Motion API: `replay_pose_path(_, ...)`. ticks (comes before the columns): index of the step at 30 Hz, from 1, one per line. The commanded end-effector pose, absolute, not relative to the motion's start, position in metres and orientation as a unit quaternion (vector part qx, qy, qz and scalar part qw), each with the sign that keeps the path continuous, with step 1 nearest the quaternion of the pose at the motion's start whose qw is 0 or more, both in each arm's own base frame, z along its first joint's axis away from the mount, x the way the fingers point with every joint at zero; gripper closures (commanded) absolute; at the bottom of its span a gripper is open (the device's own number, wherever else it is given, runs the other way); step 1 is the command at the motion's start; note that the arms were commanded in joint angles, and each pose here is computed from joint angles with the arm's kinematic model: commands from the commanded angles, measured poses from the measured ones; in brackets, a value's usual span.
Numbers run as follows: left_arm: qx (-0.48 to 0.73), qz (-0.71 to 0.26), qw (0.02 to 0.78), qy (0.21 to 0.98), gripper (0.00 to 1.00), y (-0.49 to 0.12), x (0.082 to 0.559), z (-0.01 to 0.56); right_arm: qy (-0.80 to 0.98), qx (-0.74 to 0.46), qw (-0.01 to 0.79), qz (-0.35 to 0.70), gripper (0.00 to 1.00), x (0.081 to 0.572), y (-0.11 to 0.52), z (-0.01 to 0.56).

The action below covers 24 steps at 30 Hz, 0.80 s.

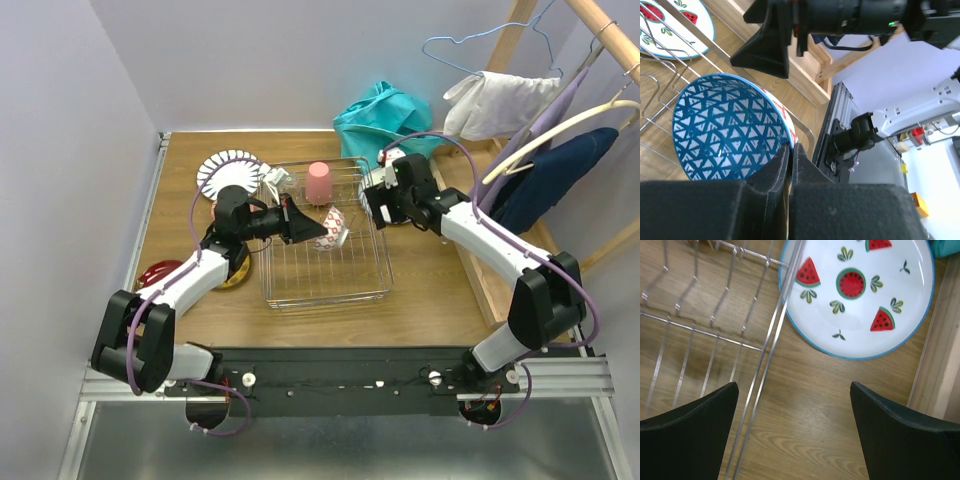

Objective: Load the mixed dishes into the dish rack

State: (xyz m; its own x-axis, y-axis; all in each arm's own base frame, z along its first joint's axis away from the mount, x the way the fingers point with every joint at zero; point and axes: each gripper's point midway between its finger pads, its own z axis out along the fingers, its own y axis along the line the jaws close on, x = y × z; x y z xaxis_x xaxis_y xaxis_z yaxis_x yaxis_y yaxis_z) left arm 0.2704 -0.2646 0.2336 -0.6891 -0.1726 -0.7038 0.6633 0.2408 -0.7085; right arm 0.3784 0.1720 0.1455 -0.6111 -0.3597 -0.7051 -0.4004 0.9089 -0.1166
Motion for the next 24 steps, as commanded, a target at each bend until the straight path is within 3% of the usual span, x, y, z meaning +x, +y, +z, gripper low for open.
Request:
replay_pose_path(1, 0.127, -0.567, 0.375, 0.722, 1.00, -0.274, 0.293, 0.245, 0.884, -0.177, 0.426, 0.070, 0.00, 0.385, 0.184, 0.195)
replay_pose_path(8, 0.069, -0.544, 0.337, 0.765, 1.00, -0.279, 0.299, 0.211, 0.887, -0.166, 0.427, 0.054, 0.00, 0.389, 0.179, 0.195)
replay_pose_path(18, 0.062, -0.562, 0.322, 0.759, 1.00, -0.306, 0.294, 0.200, 0.895, -0.172, 0.407, 0.064, 0.00, 0.377, 0.179, 0.173)
replay_pose_path(24, -0.007, -0.540, 0.299, 0.786, 1.00, -0.309, 0.311, 0.177, 0.898, -0.174, 0.399, 0.067, 0.00, 0.376, 0.181, 0.167)
